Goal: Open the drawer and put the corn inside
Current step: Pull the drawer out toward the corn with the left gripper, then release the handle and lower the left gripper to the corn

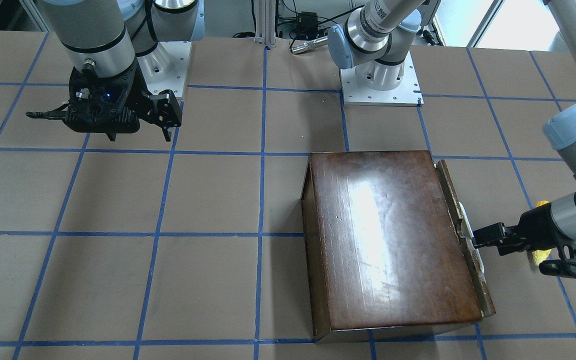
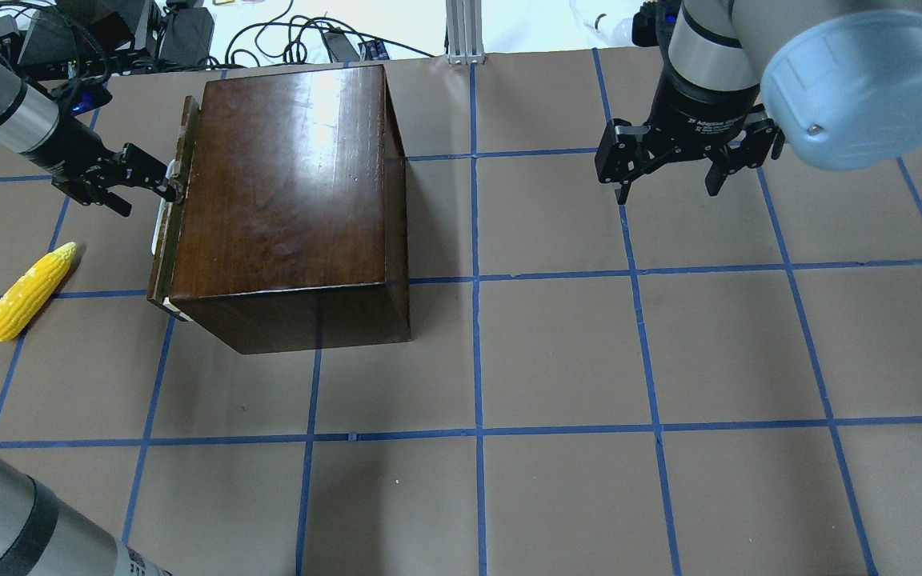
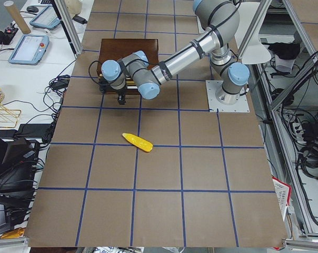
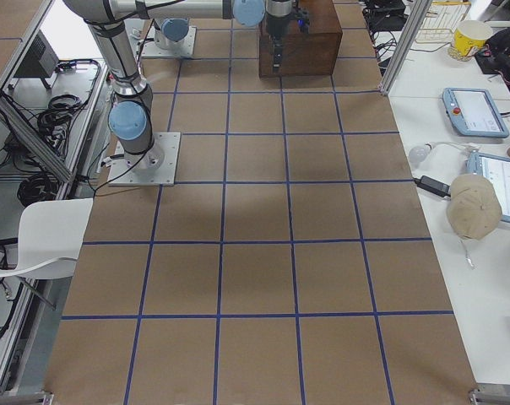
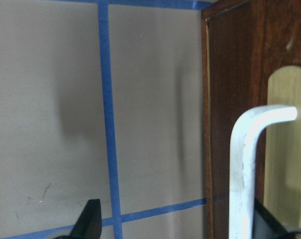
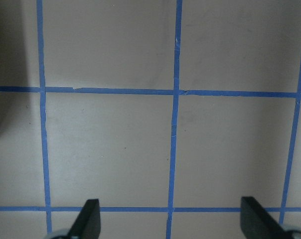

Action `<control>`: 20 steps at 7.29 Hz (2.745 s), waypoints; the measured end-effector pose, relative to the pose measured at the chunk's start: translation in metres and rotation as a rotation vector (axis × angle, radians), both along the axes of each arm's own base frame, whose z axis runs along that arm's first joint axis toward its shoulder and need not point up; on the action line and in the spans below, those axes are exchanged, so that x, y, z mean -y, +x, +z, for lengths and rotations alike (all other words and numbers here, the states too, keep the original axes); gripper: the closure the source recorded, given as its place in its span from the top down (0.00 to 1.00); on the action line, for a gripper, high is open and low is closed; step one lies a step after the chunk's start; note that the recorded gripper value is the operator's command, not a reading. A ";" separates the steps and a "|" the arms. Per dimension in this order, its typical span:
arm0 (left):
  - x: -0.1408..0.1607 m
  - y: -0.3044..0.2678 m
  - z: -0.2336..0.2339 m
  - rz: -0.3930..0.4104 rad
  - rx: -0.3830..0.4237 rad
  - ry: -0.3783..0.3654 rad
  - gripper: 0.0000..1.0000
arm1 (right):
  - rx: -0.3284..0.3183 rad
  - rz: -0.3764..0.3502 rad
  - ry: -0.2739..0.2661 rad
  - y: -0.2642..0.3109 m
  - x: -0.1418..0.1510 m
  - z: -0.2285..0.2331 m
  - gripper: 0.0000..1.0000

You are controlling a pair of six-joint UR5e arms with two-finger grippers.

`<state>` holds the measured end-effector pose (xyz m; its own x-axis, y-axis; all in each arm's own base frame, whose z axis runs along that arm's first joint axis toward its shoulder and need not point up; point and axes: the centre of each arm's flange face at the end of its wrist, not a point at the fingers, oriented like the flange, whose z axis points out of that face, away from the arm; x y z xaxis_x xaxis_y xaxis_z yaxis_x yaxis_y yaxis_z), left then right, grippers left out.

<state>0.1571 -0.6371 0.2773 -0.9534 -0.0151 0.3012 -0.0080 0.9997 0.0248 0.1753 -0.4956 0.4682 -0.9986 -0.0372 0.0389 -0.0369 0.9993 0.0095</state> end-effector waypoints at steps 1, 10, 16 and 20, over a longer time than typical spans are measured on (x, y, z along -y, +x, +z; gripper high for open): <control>-0.002 0.011 -0.001 0.015 0.001 0.001 1.00 | 0.000 0.000 0.000 0.000 0.000 0.000 1.00; -0.013 0.056 -0.001 0.040 0.020 -0.011 1.00 | 0.000 0.000 0.000 0.000 0.000 0.000 1.00; -0.017 0.078 0.004 0.057 0.030 -0.026 1.00 | 0.000 0.000 0.000 0.000 0.000 0.000 1.00; -0.018 0.084 0.020 0.046 0.082 -0.031 1.00 | 0.000 0.000 0.000 0.000 0.000 0.000 1.00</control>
<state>0.2413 -0.6196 0.2975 -0.9734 -0.0513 0.2232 -0.0546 0.9985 -0.0088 0.1752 -0.4956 0.4682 -0.9986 -0.0371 0.0389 -0.0368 0.9993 0.0095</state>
